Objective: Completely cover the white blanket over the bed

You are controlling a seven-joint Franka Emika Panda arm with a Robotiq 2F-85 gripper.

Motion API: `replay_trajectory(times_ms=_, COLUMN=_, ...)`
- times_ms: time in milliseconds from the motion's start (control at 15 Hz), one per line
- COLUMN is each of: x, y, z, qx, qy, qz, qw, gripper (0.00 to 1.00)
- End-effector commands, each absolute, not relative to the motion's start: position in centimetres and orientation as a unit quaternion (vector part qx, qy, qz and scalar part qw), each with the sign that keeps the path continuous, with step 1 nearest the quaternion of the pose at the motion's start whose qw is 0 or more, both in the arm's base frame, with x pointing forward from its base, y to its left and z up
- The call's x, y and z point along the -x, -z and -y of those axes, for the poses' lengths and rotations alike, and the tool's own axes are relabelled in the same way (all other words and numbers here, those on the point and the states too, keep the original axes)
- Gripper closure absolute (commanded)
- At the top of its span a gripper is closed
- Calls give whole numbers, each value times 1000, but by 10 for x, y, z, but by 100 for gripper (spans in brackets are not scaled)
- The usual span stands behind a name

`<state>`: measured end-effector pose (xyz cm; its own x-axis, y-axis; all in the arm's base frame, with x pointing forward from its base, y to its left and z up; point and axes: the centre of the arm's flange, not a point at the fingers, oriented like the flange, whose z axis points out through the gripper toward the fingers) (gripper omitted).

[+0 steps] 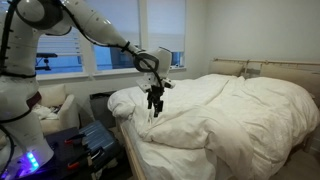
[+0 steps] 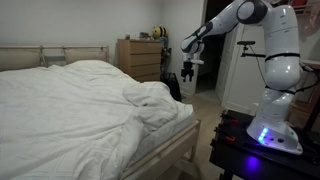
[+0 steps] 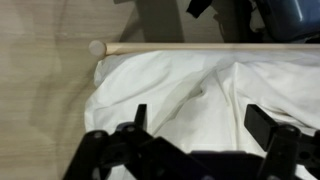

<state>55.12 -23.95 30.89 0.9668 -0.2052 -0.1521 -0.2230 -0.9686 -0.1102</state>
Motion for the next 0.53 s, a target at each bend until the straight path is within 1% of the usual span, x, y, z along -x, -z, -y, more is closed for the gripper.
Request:
replay_trajectory(times_ms=0, x=-567, y=-293, z=239, qx=997, qy=-2, qz=-78, qw=-2, gripper=0)
replay_trajectory(times_ms=467, x=-610, y=-247, z=238, qx=987, qy=117, qz=-23, qw=-105, gripper=0)
